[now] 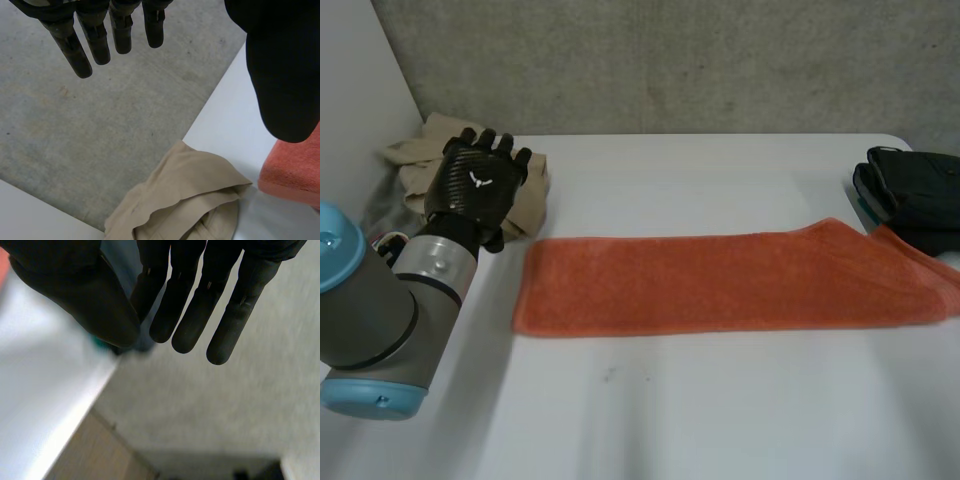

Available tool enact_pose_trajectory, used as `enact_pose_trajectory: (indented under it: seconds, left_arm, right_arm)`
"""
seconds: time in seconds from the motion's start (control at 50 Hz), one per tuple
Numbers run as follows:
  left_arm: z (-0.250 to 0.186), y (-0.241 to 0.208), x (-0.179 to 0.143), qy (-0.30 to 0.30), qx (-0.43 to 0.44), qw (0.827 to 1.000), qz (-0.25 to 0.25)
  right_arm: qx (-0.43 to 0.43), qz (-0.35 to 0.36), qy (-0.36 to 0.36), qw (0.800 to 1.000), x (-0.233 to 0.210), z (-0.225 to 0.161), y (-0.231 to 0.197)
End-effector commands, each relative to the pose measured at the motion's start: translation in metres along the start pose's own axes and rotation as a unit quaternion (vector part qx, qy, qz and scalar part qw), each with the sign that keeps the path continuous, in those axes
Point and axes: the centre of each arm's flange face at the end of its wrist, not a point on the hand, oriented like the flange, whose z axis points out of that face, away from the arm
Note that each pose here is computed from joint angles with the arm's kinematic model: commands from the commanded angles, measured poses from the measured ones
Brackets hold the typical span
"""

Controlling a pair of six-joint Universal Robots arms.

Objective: Fold the laundry.

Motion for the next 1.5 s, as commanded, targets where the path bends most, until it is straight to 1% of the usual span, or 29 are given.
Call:
enact_pose_trajectory:
  seconds: [0.02, 0.08, 0.1, 0.12, 0.16, 0.18, 0.24, 0.26, 0.3, 0.32, 0.38, 0.4, 0.48, 0.58, 0.64, 0.7, 0.86, 0.98, 1.18, 1.38, 1.42, 1.5]
  left_arm:
    - [0.0, -0.007, -0.01, -0.015, 0.009, 1.0, -0.017]
    - [-0.001, -0.01, -0.016, -0.022, 0.014, 0.999, -0.027]
    - [-0.002, -0.012, -0.017, -0.023, 0.014, 0.999, -0.032]
    - [-0.003, -0.012, -0.017, -0.024, 0.014, 0.999, -0.034]
    - [-0.005, -0.012, -0.016, -0.022, 0.013, 0.999, -0.039]
    - [-0.007, -0.012, -0.016, -0.021, 0.013, 0.999, -0.042]
    - [-0.012, -0.012, -0.015, -0.017, 0.012, 0.999, -0.044]
    - [-0.015, -0.012, -0.014, -0.015, 0.012, 0.999, -0.044]
    - [-0.016, -0.011, -0.013, -0.013, 0.01, 0.999, -0.044]
    - [-0.017, -0.011, -0.012, -0.012, 0.01, 0.999, -0.044]
    - [-0.018, -0.011, -0.011, -0.009, 0.01, 0.999, -0.044]
    - [-0.018, -0.011, -0.01, -0.009, 0.011, 0.999, -0.044]
    - [-0.018, -0.01, -0.009, -0.007, 0.01, 0.999, -0.046]
    - [-0.02, -0.008, -0.007, -0.003, 0.005, 0.998, -0.058]
    - [-0.02, -0.005, -0.004, 0.0, 0.0, 0.998, -0.066]
    - [-0.021, -0.004, -0.003, 0.002, -0.002, 0.998, -0.069]
    - [-0.02, -0.002, -0.003, 0.002, -0.002, 0.998, -0.069]
    - [-0.02, -0.001, -0.001, 0.005, -0.003, 0.998, -0.069]
    - [-0.02, 0.0, -0.001, 0.006, -0.004, 0.998, -0.069]
    - [-0.022, -0.002, -0.001, 0.006, -0.002, 0.998, -0.069]
    - [-0.023, -0.002, -0.002, 0.005, -0.002, 0.998, -0.069]
    - [-0.024, -0.006, -0.008, -0.003, 0.004, 0.998, -0.069]
  right_arm:
    - [0.198, 0.005, -0.048, 0.979, -0.063, -0.04, -0.131]
    - [0.256, 0.004, -0.073, 0.964, -0.092, -0.063, -0.168]
    - [0.284, 0.006, -0.09, 0.955, -0.109, -0.079, -0.187]
    - [0.291, 0.007, -0.095, 0.952, -0.116, -0.086, -0.194]
    - [0.29, 0.015, -0.097, 0.952, -0.125, -0.094, -0.202]
    - [0.268, 0.026, -0.088, 0.959, -0.129, -0.094, -0.201]
    - [0.23, 0.054, -0.071, 0.969, -0.128, -0.091, -0.192]
    - [0.214, 0.074, -0.072, 0.971, -0.129, -0.091, -0.187]
    - [0.206, 0.085, -0.083, 0.971, -0.131, -0.091, -0.182]
    - [0.187, 0.093, -0.094, 0.973, -0.128, -0.088, -0.171]
    - [0.134, 0.1, -0.096, 0.981, -0.111, -0.071, -0.139]
    - [0.098, 0.109, -0.099, 0.984, -0.098, -0.061, -0.116]
    - [0.043, 0.131, -0.129, 0.982, -0.077, -0.05, -0.07]
    - [0.025, 0.156, -0.157, 0.975, -0.065, -0.046, -0.039]
    - [0.017, 0.167, -0.151, 0.974, -0.054, -0.042, -0.02]
    - [0.012, 0.162, -0.138, 0.977, -0.043, -0.037, -0.002]
    - [0.03, 0.132, -0.161, 0.978, -0.061, -0.022, 0.019]
    - [0.055, 0.122, -0.152, 0.979, -0.064, -0.014, 0.021]
    - [0.055, 0.115, -0.141, 0.982, -0.071, -0.001, 0.033]
    - [0.026, 0.114, -0.127, 0.985, -0.054, -0.002, 0.032]
    - [0.009, 0.099, -0.101, 0.99, -0.035, -0.003, 0.023]
    - [-0.008, 0.092, -0.071, 0.993, -0.007, -0.008, 0.003]
